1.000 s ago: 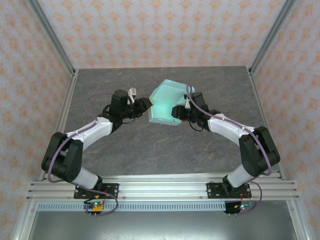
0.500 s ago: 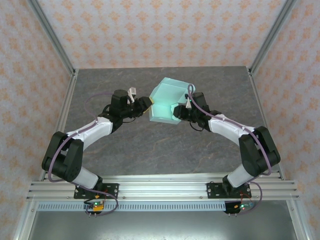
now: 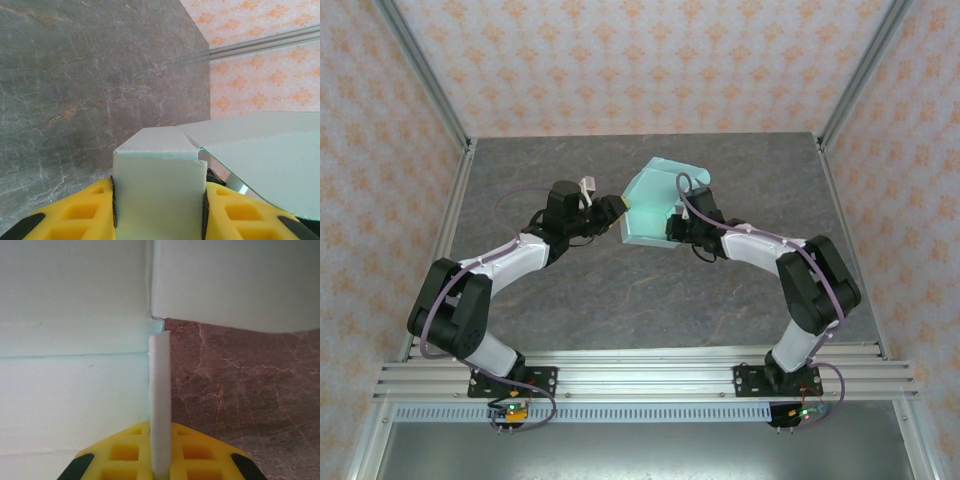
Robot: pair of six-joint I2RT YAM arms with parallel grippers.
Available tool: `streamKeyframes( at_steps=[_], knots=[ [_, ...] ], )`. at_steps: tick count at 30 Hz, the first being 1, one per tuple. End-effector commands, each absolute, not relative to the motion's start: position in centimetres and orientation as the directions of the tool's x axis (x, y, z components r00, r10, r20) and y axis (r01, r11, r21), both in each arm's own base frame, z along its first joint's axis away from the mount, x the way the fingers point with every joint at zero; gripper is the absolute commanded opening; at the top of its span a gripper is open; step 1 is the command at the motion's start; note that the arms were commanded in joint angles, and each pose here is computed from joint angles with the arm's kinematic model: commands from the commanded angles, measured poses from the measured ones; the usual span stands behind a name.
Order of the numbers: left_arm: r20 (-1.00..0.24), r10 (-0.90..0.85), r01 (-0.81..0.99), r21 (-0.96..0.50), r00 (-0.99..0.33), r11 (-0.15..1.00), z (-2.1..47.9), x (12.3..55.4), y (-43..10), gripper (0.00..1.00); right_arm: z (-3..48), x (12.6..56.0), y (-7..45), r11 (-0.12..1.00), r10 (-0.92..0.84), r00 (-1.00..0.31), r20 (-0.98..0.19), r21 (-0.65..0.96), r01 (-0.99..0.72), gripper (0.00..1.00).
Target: Fold the paper box
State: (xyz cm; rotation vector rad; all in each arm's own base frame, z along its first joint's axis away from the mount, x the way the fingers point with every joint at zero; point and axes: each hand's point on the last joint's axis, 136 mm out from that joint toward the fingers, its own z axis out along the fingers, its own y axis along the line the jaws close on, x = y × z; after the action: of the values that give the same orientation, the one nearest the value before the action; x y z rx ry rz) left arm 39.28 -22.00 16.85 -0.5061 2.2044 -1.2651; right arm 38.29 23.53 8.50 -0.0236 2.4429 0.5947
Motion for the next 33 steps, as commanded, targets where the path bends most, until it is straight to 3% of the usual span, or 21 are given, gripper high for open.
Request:
streamKeyframes(
  at_steps=[1,5,10,15,18,22,24,33],
  knots=[
    [-0.276,-0.529,0.036,-0.907,-0.802,0.419,20.0,39.0,-24.1,0.35,8.4,40.2,21.6,0.967,0.096,-0.744,-0.661,0.238,-0.086,0.11],
    [-0.279,-0.525,0.040,-0.907,-0.804,0.420,20.0,38.9,-24.5,0.35,7.9,40.5,20.5,0.993,0.060,-0.699,-0.712,0.115,-0.031,0.16],
    [-0.267,-0.525,0.027,-0.907,-0.808,0.420,19.6,39.0,-24.5,0.35,7.4,40.7,19.9,0.997,0.047,-0.686,-0.726,0.071,-0.006,0.23],
    [-0.271,-0.529,0.014,-0.898,-0.804,0.439,19.2,39.2,-24.3,0.35,8.0,40.5,19.4,0.999,-0.004,-0.653,-0.757,0.026,-0.036,0.12],
    [-0.269,-0.551,0.000,-0.899,-0.790,0.439,19.3,39.4,-24.0,0.36,9.2,40.2,20.2,0.993,0.014,-0.628,-0.778,0.083,-0.080,0.21],
    [-0.275,-0.569,-0.022,-0.888,-0.775,0.459,18.5,39.7,-23.5,0.36,12.6,39.7,20.8,0.977,0.082,-0.571,-0.817,0.178,-0.115,0.43],
    [-0.268,-0.572,-0.030,-0.889,-0.775,0.457,18.4,39.9,-23.5,0.36,14.3,39.6,21.0,0.965,0.118,-0.546,-0.829,0.225,-0.132,0.49],
    [-0.293,-0.565,-0.005,-0.885,-0.771,0.466,18.6,40.0,-23.6,0.35,16.6,39.3,19.2,0.922,0.229,-0.571,-0.789,0.364,-0.133,0.58]
  ],
)
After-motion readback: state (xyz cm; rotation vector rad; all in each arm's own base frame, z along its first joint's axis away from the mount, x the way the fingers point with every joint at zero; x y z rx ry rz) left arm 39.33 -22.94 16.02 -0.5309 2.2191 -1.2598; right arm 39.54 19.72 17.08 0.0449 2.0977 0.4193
